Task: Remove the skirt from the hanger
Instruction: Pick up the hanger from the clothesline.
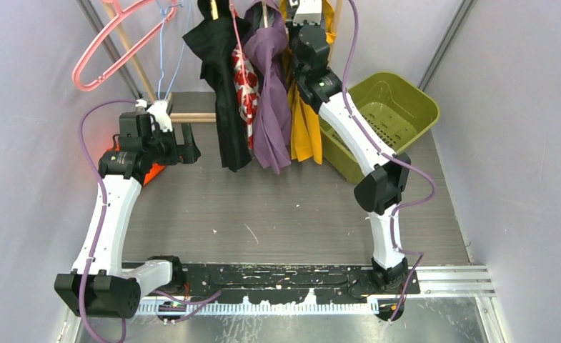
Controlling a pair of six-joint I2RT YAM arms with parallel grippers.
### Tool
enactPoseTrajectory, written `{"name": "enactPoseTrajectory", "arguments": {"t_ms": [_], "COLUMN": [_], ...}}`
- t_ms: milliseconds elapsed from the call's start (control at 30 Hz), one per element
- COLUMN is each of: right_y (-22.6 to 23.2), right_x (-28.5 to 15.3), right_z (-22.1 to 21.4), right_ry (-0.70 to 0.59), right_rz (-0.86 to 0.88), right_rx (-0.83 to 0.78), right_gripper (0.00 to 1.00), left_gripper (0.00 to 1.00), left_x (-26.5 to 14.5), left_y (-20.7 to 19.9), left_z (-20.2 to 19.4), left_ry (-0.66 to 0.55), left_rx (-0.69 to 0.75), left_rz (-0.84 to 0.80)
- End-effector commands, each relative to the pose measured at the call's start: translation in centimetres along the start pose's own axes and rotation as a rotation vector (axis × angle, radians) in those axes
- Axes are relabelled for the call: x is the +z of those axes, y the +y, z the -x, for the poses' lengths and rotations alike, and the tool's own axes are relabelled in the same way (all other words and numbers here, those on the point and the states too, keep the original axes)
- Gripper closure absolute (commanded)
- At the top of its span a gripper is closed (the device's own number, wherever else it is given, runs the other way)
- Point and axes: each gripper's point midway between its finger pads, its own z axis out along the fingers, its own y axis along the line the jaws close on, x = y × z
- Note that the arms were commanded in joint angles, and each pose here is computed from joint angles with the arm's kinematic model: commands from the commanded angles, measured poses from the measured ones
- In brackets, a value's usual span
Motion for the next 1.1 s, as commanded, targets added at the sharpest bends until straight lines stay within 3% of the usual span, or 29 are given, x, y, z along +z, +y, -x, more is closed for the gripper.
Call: {"name": "enactPoseTrajectory", "arguments": {"t_ms": [0,267,733,1067], "right_y": [-1.9,-2.6,-2.3,-2.9], "right_x": [1.7,2.6,1.1,-0.8], "right_z": [-3.7,-0.4,3.2,7.2], "right_ry": [0.037,-0.112,-0.201,-0.310], "right_rz": [-0.100,-0.155,-0.165,-0.241], "right_rx": [-0.184,-0.343,-0.342,-0.433], "right_gripper": [0.99,0.99,0.99,0.99], "left_gripper": [0.00,0.00,0.00,0.00], "left_x": [-0.6,-0.2,0.4,0.1], "left_y": [-0.1,-0.1,0.1,0.0], "left_z": [1.2,1.4,1.3,1.3], "left_ry": [-0.050,-0.051,-0.043,-0.062], "left_rx": [0.013,0.005,0.001,-0.007], "left_rz": [0.005,0.002,0.007,0.003]}}
